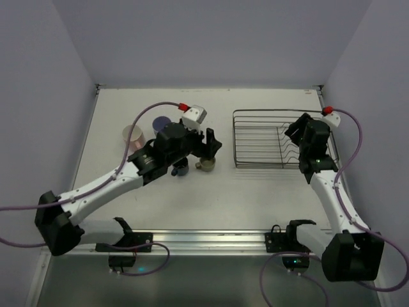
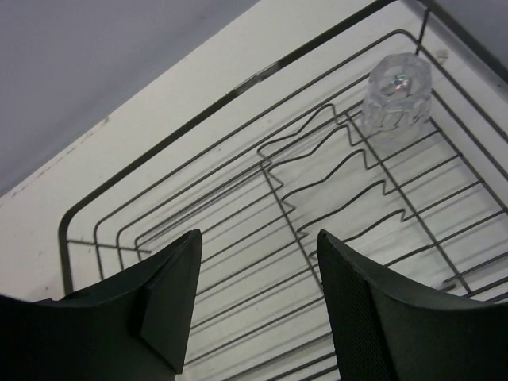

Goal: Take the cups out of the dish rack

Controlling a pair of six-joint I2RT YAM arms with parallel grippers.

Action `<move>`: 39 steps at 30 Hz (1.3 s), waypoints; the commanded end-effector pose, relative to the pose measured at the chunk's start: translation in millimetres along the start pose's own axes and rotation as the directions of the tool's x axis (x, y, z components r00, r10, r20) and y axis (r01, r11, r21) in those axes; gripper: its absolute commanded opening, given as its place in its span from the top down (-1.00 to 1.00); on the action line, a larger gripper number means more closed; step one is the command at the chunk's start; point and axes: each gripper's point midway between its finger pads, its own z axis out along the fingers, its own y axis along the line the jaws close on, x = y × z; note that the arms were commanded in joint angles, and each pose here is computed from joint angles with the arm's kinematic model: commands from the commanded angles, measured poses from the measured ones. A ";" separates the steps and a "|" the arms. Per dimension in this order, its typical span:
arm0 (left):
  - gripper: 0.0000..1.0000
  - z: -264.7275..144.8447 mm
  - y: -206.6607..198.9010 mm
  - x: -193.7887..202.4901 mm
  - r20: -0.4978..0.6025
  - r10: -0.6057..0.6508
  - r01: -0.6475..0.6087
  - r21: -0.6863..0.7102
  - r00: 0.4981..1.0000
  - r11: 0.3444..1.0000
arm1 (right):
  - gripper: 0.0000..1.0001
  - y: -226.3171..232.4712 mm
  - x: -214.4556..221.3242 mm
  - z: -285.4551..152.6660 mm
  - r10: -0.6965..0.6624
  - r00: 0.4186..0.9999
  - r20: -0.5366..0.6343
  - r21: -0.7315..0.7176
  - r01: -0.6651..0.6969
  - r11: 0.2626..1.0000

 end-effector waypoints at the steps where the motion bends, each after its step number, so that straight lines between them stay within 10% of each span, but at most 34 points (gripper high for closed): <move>1: -0.54 -50.2 -26.1 -34.2 0.150 -0.056 0.033 0.154 0.987 0.987 | -0.24 -22.4 -44.8 28.7 0.030 0.994 0.109 0.106 -0.042 0.993; 14: -0.65 -196.7 21.0 8.8 0.264 -0.009 -0.020 0.107 0.964 0.994 | -0.40 -96.1 -38.9 136.5 0.071 0.996 -0.046 0.339 -0.051 0.939; 34: -0.70 -210.5 34.7 16.3 0.309 0.054 -0.077 0.064 0.950 0.995 | -0.47 -137.2 -6.6 171.4 0.077 0.970 -0.232 0.491 0.048 0.870; 39: -0.70 -210.0 36.6 16.7 0.308 0.054 -0.074 0.054 0.950 0.996 | -0.23 -137.1 -2.0 177.2 0.085 0.963 -0.257 0.490 0.054 0.870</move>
